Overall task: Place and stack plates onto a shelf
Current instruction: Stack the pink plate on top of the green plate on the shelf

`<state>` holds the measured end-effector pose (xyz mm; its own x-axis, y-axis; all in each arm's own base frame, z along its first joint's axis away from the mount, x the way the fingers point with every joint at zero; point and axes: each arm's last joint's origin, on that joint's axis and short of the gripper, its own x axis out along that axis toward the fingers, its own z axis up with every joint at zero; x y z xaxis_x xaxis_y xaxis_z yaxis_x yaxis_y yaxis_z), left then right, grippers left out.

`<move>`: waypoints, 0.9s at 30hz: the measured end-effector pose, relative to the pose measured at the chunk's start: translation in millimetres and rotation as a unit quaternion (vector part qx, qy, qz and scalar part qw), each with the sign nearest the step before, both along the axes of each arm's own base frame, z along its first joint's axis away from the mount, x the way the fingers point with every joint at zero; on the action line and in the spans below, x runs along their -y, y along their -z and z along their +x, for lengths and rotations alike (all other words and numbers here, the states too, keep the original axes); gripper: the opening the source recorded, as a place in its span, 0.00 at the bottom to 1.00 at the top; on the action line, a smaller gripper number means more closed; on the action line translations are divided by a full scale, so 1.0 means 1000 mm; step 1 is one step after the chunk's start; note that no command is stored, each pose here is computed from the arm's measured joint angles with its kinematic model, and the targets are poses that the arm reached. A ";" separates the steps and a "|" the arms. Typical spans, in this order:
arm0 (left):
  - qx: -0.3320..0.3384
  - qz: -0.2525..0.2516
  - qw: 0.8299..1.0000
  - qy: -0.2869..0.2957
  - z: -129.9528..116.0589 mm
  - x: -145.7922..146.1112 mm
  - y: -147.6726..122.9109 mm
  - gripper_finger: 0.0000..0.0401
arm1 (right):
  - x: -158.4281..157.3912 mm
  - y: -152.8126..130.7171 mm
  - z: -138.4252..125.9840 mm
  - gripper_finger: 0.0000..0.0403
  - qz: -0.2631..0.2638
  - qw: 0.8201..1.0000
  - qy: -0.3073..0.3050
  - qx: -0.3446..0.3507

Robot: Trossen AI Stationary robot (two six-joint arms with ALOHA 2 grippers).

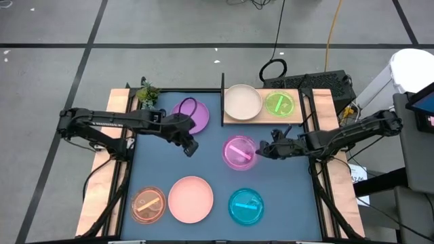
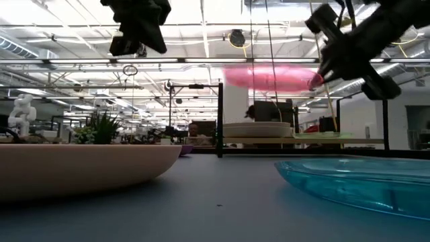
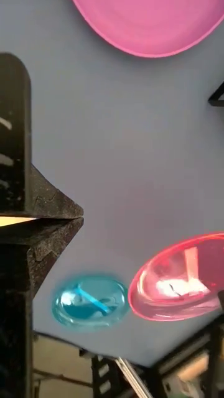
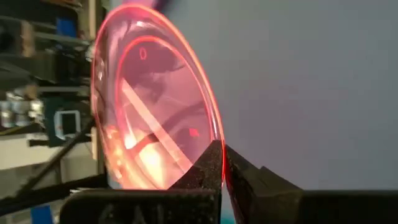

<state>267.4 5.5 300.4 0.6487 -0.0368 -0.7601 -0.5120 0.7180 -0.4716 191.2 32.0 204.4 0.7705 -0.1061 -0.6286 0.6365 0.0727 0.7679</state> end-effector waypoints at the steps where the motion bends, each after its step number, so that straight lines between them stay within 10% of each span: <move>1: 0.008 -0.003 1.000 -0.006 -0.002 0.000 -0.003 0.01 | 0.000 -0.004 0.001 0.00 0.001 1.000 0.002 0.005; 27: 0.126 0.030 0.981 -0.147 -0.044 -0.037 -0.050 0.01 | 0.040 -0.120 0.001 0.00 -0.107 0.993 0.047 -0.023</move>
<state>222.9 42.2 350.2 0.7928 0.2188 -0.5689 -0.5725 0.5873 -0.5721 191.8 -8.4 324.7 0.7223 -0.3113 -0.6175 0.6817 0.1700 0.7117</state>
